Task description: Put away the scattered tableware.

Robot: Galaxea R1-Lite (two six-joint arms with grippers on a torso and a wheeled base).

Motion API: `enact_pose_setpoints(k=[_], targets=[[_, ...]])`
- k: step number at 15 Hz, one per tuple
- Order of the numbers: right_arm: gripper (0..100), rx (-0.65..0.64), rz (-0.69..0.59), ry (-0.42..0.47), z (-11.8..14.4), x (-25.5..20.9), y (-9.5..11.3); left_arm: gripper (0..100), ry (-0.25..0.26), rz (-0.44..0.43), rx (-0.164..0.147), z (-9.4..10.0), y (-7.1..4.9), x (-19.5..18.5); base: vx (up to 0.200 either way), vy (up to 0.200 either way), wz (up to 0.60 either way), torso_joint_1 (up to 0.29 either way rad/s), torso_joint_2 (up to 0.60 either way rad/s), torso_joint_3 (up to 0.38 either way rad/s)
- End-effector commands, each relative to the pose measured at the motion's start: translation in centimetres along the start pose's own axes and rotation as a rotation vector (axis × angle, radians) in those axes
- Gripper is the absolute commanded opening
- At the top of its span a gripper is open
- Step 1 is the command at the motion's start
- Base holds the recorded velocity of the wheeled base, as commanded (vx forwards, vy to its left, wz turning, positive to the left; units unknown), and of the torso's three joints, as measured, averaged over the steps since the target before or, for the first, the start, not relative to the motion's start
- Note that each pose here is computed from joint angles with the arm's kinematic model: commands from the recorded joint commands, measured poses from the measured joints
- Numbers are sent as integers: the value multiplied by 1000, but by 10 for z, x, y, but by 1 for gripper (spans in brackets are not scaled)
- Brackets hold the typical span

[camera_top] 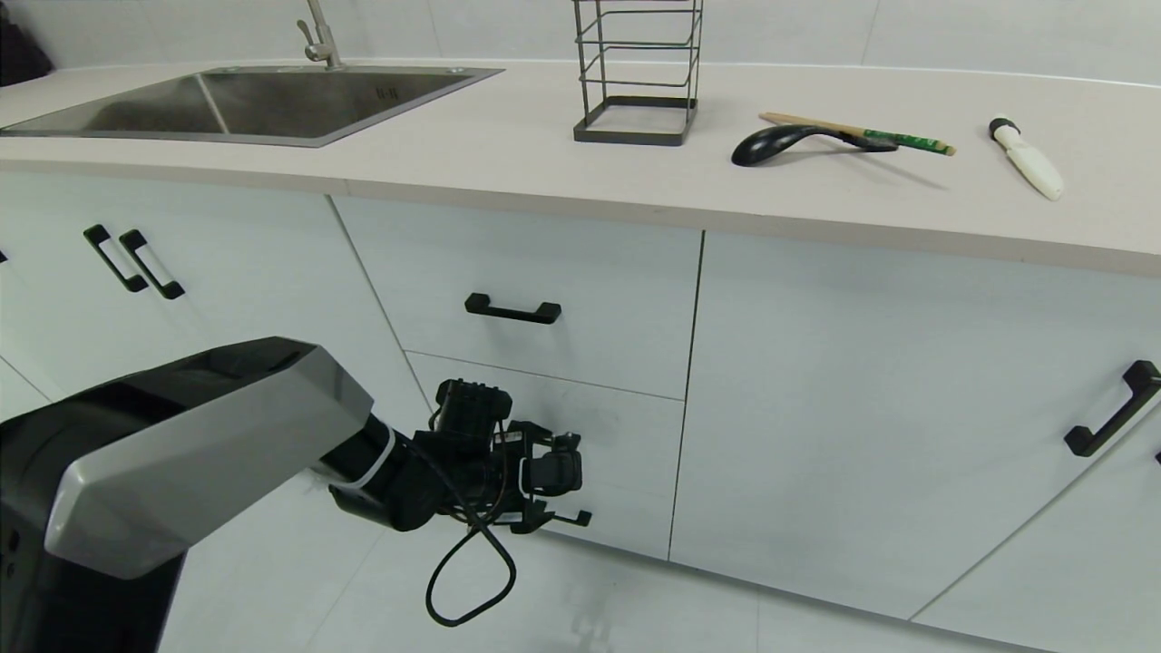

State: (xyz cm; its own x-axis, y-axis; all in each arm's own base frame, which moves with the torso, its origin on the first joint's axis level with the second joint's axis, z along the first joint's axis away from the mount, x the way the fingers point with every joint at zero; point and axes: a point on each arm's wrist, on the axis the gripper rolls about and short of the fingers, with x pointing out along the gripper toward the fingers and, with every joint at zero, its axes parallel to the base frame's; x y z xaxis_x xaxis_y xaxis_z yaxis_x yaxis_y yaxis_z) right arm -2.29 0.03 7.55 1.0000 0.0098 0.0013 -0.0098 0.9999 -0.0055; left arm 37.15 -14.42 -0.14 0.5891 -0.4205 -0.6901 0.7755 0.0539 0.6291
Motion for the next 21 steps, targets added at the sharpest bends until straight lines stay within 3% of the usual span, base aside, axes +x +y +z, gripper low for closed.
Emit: enact_pose_setpoints(k=[1,13,19,21], targets=[[0,-1,1,1,0,0,0,100,14,-62,-7,-1,-15,-5,0,0,0,0,0,0],[0,-1,1,1,0,0,0,100,-3,-23,0,8,-9,-41,0,0,0,0,0,0],[0,-1,1,1,0,0,0,100,-15,1,4,15,-16,-90,0,0,0,0,0,0],[0,-1,1,1,0,0,0,100,-27,3,6,17,-24,-111,0,0,0,0,0,0]])
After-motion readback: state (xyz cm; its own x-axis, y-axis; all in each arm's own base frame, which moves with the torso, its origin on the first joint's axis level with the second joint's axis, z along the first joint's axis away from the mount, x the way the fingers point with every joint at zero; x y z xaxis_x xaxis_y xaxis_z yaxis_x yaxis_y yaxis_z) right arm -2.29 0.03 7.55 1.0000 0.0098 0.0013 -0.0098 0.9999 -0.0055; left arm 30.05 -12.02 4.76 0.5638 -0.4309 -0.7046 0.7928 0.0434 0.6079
